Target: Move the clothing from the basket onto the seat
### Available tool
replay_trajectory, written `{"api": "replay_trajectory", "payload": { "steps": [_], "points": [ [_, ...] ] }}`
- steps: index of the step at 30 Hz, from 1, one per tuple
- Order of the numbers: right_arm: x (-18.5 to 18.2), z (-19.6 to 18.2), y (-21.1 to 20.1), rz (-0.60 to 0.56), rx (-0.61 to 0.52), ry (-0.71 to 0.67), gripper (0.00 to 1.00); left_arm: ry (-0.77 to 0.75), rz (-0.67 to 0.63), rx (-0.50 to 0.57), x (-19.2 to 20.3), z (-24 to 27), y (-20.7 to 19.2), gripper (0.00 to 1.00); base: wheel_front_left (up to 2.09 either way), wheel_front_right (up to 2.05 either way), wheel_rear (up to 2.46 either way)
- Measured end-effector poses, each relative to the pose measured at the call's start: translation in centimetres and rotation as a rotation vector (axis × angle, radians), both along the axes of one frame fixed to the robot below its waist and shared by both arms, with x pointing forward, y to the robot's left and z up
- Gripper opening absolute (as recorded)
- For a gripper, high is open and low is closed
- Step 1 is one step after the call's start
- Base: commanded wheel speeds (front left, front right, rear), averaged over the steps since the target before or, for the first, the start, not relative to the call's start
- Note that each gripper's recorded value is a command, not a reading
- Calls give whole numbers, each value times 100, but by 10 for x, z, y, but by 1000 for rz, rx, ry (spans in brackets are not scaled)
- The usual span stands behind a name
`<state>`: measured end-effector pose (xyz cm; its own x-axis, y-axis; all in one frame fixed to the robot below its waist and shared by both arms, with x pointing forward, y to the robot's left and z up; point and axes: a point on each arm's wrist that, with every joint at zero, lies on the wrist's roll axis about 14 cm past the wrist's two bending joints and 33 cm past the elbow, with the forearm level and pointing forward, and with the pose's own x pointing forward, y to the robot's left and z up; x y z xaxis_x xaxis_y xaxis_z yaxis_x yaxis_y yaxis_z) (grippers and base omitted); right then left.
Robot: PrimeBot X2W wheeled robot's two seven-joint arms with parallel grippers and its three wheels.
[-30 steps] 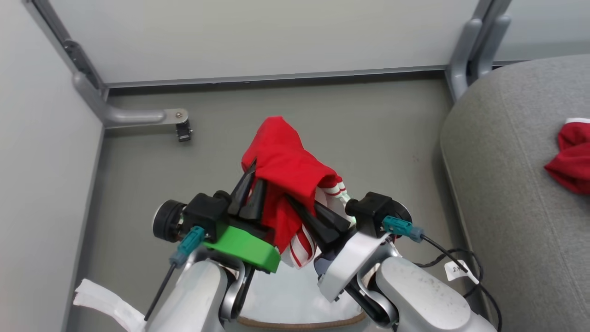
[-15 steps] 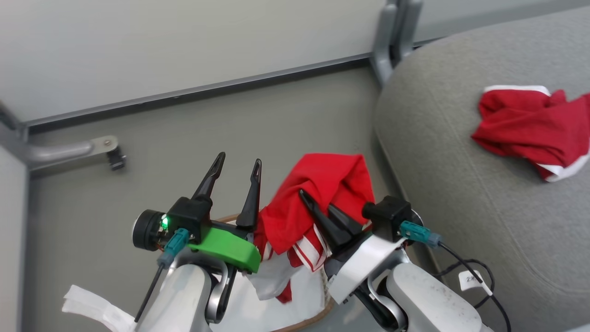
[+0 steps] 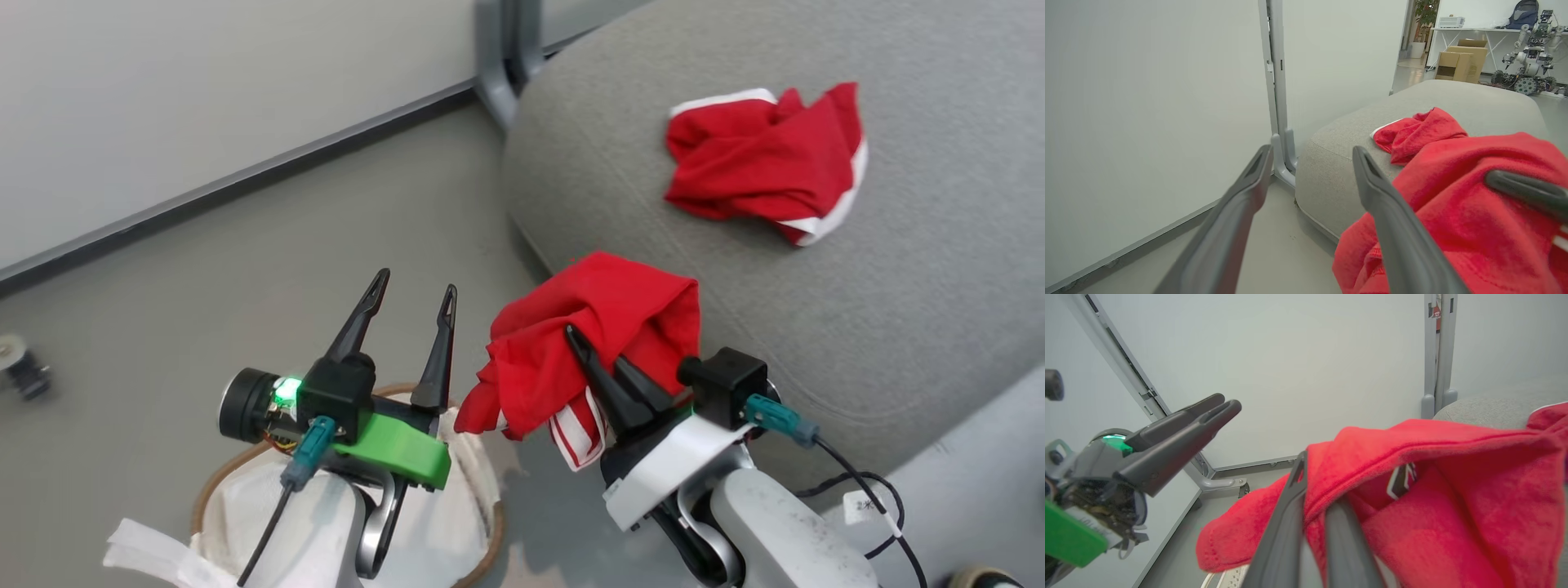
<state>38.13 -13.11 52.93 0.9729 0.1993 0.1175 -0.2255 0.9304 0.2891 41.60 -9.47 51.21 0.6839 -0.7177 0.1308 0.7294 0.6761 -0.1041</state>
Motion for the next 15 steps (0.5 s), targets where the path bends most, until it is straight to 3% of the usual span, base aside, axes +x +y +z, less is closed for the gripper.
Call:
{"api": "replay_trajectory", "payload": {
  "steps": [6,15],
  "points": [
    [-14,3,-57,-177,-38,-7,0,-6,-161,-21,-22,1,-44,100,0,0,0],
    [-17,20,-106,-285,-145,-47,0,45,-259,-41,-36,-13,-68,100,0,0,0]
  ]
}}
